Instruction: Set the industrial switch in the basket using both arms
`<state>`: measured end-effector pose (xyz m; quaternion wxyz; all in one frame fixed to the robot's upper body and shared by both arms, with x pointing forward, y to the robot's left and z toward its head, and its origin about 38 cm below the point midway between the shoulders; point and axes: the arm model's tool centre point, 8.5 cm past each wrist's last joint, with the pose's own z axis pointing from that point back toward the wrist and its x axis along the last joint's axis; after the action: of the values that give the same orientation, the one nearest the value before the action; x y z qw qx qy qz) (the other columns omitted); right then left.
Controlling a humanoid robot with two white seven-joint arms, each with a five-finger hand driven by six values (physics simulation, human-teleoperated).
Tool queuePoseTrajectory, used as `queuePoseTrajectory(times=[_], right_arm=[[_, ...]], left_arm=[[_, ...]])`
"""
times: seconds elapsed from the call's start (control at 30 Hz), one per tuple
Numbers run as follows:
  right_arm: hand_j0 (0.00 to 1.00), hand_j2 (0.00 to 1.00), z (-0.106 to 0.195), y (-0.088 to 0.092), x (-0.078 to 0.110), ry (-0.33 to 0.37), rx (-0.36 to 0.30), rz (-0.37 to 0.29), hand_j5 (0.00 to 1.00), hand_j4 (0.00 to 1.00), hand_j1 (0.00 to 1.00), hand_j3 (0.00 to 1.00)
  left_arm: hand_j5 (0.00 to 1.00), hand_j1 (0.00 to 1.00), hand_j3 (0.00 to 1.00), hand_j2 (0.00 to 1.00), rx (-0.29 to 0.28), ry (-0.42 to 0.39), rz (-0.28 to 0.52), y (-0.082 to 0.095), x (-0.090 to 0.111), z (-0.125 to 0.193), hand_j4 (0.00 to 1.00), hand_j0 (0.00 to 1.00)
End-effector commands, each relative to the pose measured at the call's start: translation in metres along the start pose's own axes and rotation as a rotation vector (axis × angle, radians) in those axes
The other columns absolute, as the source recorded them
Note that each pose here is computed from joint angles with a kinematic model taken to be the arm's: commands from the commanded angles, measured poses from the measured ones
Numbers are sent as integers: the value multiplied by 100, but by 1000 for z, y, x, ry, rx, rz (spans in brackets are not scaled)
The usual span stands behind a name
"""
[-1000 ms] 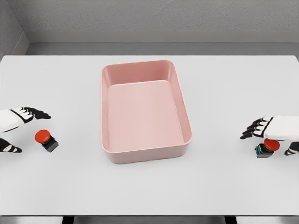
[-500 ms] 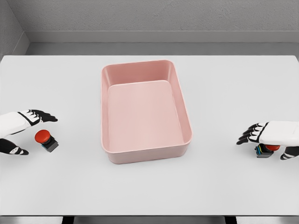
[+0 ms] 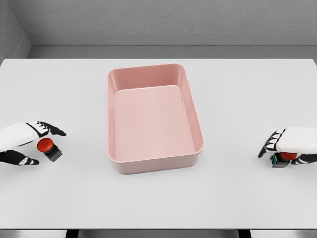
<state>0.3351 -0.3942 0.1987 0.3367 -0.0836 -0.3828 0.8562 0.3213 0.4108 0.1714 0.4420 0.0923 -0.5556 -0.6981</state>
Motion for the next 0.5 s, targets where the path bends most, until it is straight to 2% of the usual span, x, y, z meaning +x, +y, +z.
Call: queuePoseTrajectory(times=[0.0,0.1,0.17,0.3,0.37,0.47], right_arm=[[70,70,1,0,0,2,2,-3,70,70,70,70],[68,68,1,1,0,4,9,0,68,68,68,68],[65,65,0,2,0,3,23,0,65,65,65,65],[63,63,0,2,0,3,25,0,63,63,63,63],[59,59,1,2,0,4,26,0,59,59,59,59],[56,56,1,2,0,4,27,0,56,56,56,56]], left_arm=[[89,89,89,89,5,-1,7,0,0,-1,89,89],[87,87,87,87,2,-1,8,-1,0,-1,87,87],[81,81,81,81,1,-2,9,-1,0,-1,81,81],[76,76,76,76,-3,-2,10,-1,0,-1,76,76],[71,71,71,71,-3,-2,10,-1,0,-1,71,71],[70,70,70,70,-1,-2,7,0,0,-1,70,70]])
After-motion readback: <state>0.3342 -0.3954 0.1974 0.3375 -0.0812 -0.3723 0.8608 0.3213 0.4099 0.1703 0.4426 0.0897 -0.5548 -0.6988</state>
